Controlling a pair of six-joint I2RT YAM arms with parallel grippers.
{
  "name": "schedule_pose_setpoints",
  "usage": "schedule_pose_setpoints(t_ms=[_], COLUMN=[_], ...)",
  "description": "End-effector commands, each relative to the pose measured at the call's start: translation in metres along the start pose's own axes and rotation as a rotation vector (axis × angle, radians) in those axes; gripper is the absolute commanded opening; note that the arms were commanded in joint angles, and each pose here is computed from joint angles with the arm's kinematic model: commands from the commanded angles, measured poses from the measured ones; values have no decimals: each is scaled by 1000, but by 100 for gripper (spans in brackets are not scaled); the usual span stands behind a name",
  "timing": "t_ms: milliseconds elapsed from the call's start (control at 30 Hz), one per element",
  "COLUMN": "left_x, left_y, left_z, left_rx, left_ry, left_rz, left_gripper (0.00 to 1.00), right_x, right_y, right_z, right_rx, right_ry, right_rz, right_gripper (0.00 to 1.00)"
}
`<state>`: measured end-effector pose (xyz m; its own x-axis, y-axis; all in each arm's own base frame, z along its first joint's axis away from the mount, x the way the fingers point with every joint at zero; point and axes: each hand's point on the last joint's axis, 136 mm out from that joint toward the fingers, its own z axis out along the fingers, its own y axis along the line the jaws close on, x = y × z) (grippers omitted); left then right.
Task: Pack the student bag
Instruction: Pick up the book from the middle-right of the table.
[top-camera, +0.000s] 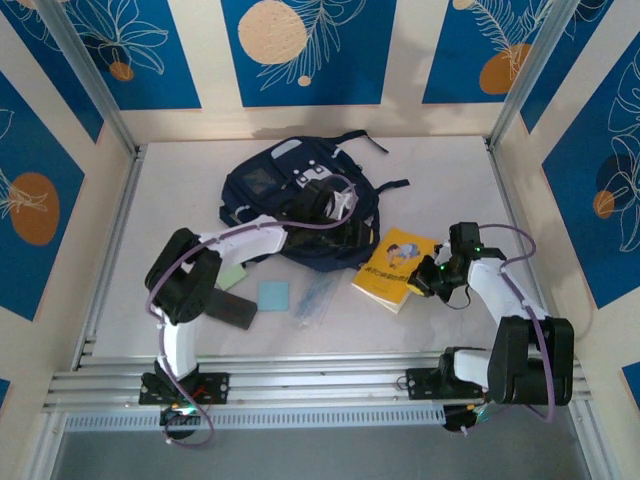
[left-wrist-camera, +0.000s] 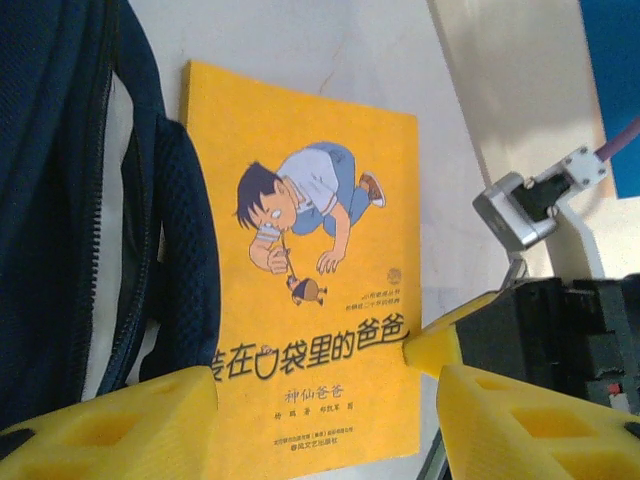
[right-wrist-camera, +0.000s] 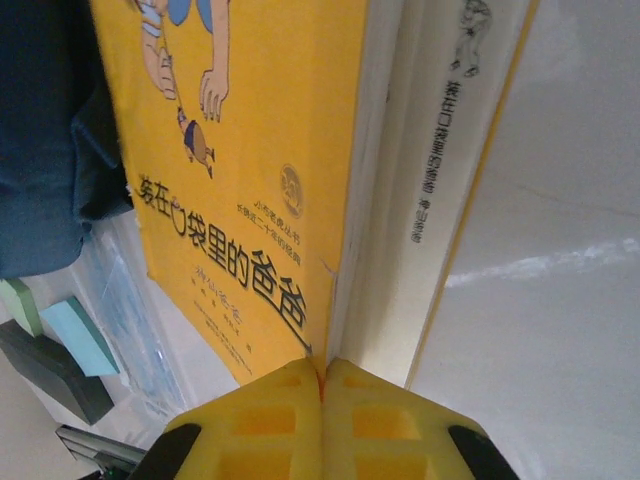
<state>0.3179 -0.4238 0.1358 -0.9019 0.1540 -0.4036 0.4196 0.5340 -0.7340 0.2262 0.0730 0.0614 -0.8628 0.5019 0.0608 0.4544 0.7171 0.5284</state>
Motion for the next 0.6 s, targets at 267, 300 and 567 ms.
schedule_pose_setpoints(t_ms=[267,300,567], left_x=[22,21,18], left_y=[10,9,5], left_z=[8,8,8], left_rx=[-18,-16,-7], left_ry=[64,64,57], left_rz=[-23,-22,-21], left_gripper=[59,59,59], right_x=[-29,-29,-31], right_y=[19,21,34], right_z=[8,7,6], right_rx=[-69,-74,-142], right_ry=[-95,-99,-142], right_rz=[-12,-16,-24], right_gripper=[31,31,32])
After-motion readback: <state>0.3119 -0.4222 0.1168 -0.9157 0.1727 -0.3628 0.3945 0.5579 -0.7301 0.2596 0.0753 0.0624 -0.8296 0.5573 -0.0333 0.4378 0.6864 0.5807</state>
